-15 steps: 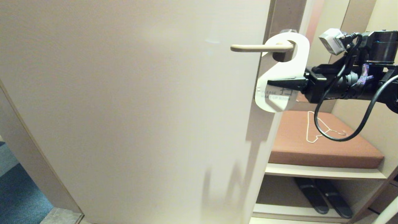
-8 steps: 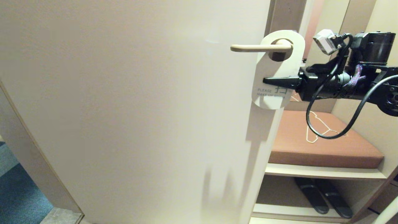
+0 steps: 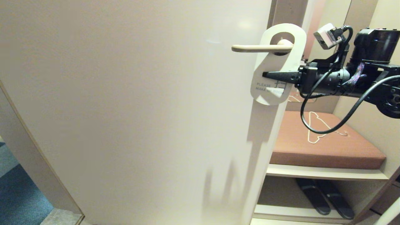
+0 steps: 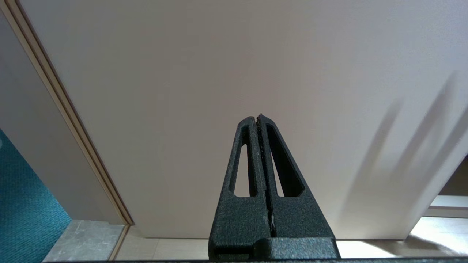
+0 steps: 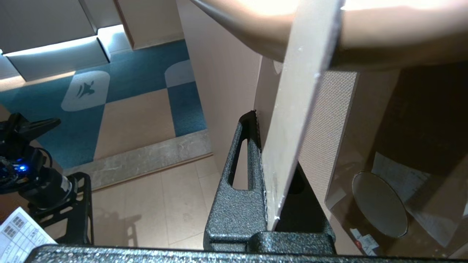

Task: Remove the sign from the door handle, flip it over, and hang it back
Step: Take down the sign

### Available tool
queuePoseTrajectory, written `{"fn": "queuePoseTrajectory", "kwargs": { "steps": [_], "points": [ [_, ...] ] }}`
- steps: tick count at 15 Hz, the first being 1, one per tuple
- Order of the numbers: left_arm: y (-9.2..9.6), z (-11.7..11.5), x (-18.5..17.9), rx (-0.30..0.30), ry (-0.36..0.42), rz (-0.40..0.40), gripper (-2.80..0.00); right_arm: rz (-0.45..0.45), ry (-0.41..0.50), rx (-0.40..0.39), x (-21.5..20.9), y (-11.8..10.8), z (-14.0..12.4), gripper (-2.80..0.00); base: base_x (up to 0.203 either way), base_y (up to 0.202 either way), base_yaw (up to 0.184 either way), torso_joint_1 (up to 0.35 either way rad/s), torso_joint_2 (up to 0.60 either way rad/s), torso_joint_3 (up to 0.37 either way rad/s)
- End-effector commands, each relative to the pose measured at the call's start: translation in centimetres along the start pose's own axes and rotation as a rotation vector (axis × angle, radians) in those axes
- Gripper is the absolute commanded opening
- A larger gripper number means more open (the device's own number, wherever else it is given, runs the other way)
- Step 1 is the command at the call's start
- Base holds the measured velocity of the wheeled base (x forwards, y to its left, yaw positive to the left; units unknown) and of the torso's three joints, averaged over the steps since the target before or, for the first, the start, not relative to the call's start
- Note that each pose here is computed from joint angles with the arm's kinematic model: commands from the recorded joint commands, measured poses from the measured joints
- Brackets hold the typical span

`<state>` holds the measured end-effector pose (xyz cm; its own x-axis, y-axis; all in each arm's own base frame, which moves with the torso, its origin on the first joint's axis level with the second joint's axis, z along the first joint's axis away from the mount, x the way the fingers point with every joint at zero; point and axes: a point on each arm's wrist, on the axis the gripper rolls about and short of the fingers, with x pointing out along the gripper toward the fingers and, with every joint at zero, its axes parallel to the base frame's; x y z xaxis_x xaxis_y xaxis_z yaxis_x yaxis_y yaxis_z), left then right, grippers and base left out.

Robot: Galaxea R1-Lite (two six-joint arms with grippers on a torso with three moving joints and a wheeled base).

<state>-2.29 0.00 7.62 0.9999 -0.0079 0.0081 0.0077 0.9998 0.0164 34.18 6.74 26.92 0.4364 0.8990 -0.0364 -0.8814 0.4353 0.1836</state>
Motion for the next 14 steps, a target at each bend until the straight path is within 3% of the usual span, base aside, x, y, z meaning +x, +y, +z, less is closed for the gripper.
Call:
{"fn": "queuePoseTrajectory", "kwargs": {
  "steps": [1, 14],
  "points": [
    [0.0, 0.0, 0.0, 0.0, 0.0, -0.001, -2.8, 0.006, 0.001, 0.002, -0.1, 0.2, -0.1, -2.8, 0.0, 0.0, 0.0, 0.0, 0.0, 0.0],
    [0.0, 0.0, 0.0, 0.0, 0.0, -0.001, -2.8, 0.006, 0.0, 0.063, -1.4, 2.1, 0.0, -2.8, 0.0, 0.0, 0.0, 0.0, 0.0, 0.0]
  ]
}}
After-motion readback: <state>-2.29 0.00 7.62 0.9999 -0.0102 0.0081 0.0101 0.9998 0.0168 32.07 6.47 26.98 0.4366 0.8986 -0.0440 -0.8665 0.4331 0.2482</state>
